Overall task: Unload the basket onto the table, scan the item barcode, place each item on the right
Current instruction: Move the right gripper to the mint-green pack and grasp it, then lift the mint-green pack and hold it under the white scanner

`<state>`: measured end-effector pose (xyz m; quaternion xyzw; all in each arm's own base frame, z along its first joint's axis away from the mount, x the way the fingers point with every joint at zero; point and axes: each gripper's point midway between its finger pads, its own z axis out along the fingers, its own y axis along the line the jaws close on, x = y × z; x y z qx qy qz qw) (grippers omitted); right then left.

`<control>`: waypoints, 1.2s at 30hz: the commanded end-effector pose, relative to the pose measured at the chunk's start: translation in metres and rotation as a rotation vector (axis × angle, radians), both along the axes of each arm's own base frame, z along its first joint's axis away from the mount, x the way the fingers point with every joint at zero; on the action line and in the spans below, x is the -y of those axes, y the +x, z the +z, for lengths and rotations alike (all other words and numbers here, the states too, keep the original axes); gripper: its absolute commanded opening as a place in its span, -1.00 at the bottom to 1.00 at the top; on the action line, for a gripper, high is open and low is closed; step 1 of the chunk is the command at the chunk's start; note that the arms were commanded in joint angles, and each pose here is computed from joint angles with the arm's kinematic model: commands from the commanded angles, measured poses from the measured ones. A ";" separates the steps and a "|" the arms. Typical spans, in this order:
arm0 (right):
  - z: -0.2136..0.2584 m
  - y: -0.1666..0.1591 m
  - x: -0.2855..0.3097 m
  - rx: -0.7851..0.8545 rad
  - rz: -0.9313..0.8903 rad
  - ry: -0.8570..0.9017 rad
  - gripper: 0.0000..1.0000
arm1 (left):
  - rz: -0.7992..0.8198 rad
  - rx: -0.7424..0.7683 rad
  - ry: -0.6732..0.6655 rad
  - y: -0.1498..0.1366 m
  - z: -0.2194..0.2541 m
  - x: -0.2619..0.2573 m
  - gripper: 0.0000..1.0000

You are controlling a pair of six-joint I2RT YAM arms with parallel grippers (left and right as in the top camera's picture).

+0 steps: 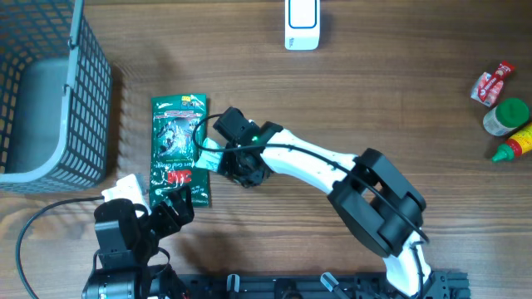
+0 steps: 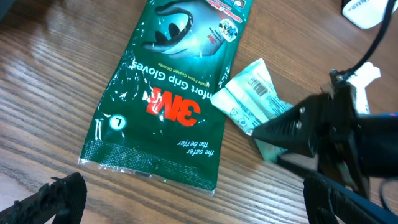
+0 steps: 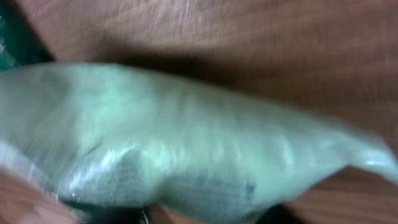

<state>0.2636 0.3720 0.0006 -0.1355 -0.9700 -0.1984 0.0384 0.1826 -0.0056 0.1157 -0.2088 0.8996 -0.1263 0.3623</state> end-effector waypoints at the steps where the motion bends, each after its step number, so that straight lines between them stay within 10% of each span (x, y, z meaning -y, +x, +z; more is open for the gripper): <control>1: -0.064 0.011 0.044 -0.015 -0.027 -0.184 -0.91 | 0.004 0.001 0.016 0.000 -0.001 -0.003 1.00; 10: -0.016 0.033 0.070 0.072 0.078 -0.177 -0.91 | 0.004 0.001 0.016 0.000 -0.001 -0.003 1.00; 21: 0.140 0.067 0.104 0.563 0.178 -0.247 -0.91 | 0.005 0.001 0.016 0.000 -0.001 -0.003 1.00; 36: 0.267 -0.012 0.175 0.686 0.118 -0.140 -0.91 | 0.005 0.001 0.015 0.000 -0.001 -0.003 1.00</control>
